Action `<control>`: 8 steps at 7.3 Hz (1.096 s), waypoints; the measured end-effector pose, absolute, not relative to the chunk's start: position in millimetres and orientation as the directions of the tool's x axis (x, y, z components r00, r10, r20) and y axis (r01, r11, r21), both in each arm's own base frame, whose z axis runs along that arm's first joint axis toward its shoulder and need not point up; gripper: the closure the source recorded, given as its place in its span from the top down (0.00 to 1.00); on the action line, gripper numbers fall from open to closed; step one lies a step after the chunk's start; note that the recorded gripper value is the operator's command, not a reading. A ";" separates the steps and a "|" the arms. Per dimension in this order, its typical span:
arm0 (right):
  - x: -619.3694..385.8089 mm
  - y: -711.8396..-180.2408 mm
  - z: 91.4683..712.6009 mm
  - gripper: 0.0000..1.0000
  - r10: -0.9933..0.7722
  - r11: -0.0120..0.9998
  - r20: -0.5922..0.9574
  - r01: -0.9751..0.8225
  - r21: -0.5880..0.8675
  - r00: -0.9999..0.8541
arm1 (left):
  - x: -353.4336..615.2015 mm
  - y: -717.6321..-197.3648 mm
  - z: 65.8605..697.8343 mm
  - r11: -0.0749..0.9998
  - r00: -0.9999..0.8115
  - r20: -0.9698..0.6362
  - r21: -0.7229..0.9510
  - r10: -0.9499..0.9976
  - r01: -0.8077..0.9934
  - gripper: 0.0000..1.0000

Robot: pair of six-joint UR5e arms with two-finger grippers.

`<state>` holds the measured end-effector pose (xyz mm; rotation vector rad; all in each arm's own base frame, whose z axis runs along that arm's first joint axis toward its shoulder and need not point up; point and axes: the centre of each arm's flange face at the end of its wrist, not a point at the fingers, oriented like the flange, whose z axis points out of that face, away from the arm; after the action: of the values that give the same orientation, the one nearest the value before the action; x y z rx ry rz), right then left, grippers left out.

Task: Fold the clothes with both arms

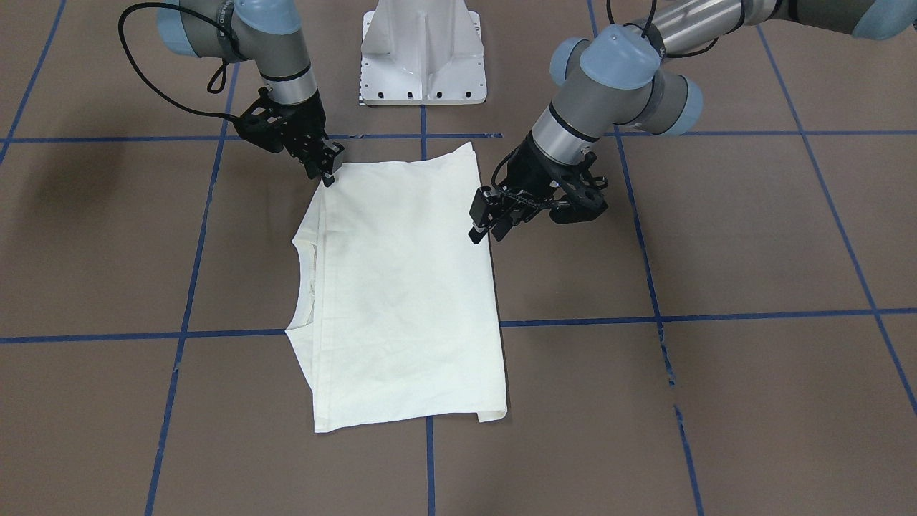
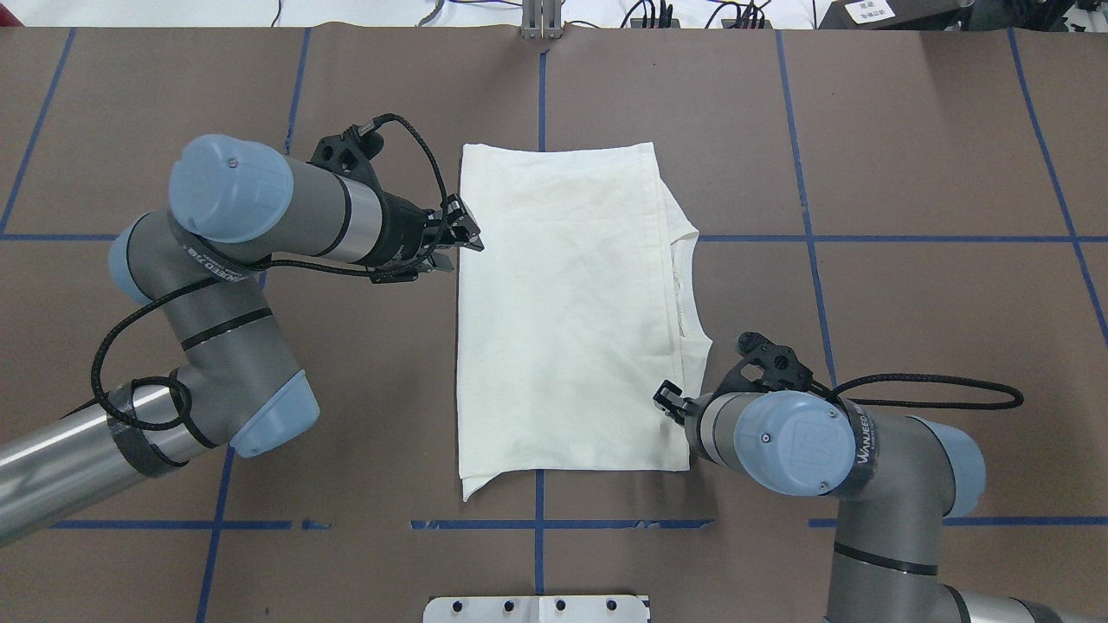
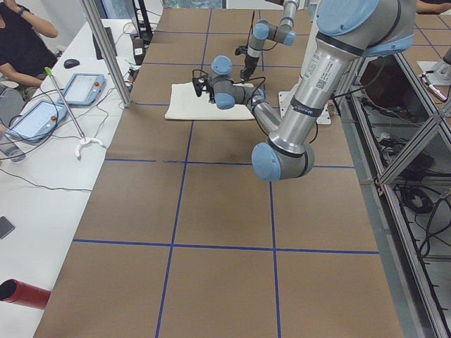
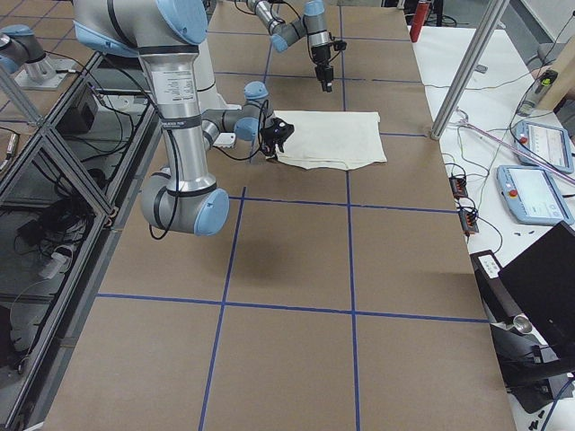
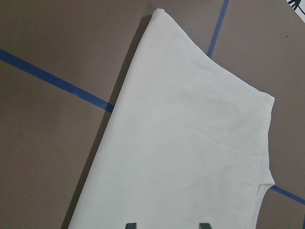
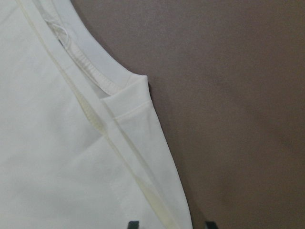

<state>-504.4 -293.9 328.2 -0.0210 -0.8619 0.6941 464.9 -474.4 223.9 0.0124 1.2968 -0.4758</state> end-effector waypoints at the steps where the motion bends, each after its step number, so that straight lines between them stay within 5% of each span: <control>1: -507.5 -297.2 326.8 0.71 0.569 0.780 0.692 -0.559 -0.283 0.444 | 465.2 -474.1 224.1 0.904 0.189 -0.924 -0.254 -0.332 0.345 0.54; 8: -520.7 -281.1 337.3 0.62 0.563 0.794 0.675 -0.539 -0.282 0.477 | 464.8 -474.2 223.1 0.902 0.194 -0.922 -0.256 -0.336 0.347 0.53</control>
<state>-520.7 -281.1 337.3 -0.0323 -0.8365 0.6734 464.8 -474.2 223.1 0.0099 1.2894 -0.4786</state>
